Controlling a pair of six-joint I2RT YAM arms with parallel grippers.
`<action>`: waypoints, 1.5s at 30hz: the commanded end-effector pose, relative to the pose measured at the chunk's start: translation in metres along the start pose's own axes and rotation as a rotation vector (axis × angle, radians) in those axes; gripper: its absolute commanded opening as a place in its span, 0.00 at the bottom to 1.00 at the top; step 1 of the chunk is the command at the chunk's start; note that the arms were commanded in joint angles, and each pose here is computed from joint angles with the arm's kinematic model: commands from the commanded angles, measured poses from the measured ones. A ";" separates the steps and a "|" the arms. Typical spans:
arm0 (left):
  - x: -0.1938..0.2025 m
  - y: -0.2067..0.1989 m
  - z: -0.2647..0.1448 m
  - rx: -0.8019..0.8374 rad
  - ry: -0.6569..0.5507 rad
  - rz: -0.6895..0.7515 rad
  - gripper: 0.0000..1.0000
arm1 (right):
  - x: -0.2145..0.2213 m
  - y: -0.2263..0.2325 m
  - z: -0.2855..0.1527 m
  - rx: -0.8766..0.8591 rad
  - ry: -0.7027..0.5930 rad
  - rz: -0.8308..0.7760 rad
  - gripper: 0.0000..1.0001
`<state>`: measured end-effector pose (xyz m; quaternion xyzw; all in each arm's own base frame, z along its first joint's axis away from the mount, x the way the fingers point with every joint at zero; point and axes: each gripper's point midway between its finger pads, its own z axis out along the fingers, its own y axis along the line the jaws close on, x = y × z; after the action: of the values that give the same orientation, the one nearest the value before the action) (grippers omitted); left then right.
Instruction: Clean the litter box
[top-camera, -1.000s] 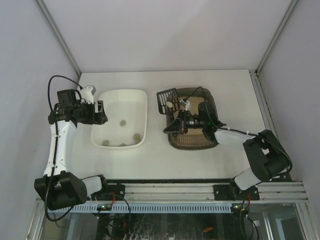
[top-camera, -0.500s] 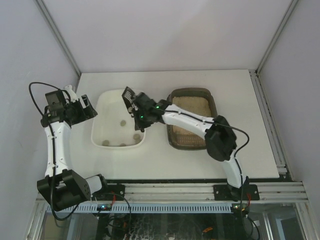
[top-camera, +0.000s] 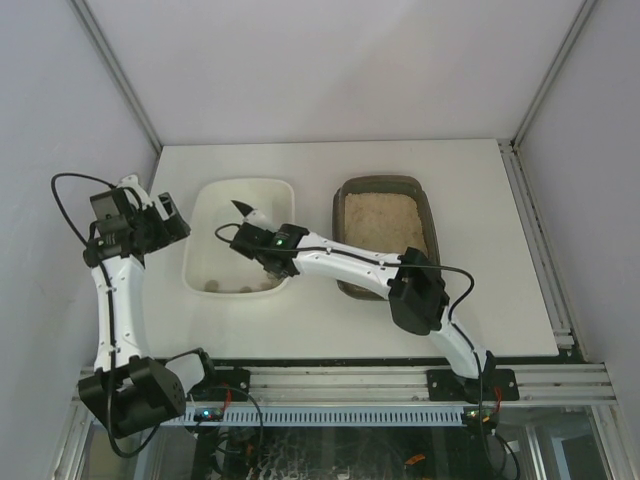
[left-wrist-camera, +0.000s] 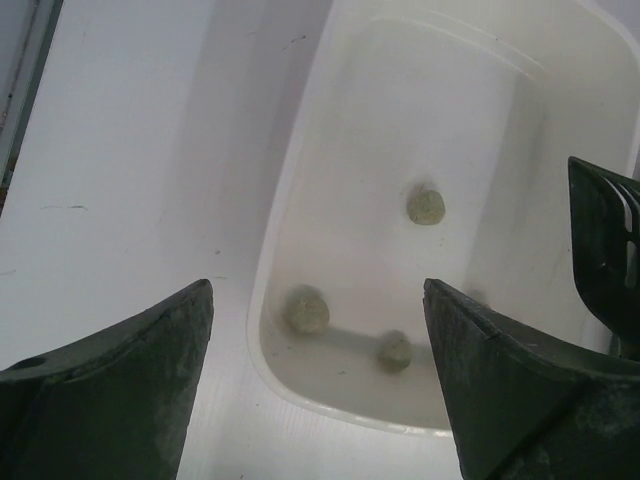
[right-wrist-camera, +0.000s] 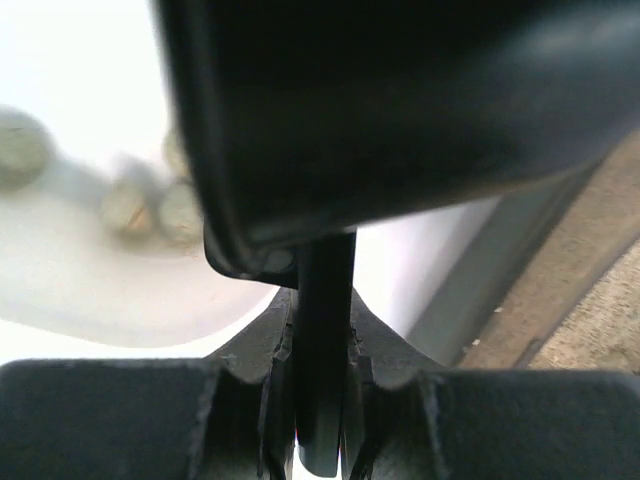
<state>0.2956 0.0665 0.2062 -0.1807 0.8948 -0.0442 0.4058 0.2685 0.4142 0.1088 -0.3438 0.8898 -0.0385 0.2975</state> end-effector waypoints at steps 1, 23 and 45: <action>-0.012 -0.004 -0.010 0.010 -0.076 -0.030 0.90 | -0.023 -0.037 -0.029 0.117 -0.106 0.052 0.00; -0.003 -0.282 0.017 0.117 -0.177 -0.136 1.00 | 0.084 -0.236 -0.171 -0.162 -0.497 1.017 0.00; 0.093 -0.393 0.107 0.093 -0.063 -0.111 0.80 | 0.195 -0.250 -0.205 -0.013 -0.520 1.193 0.00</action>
<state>0.4126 -0.3119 0.1613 -0.2172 0.8760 -0.0890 0.4214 0.1902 0.0792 0.2472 0.1942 0.8303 0.2304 0.4689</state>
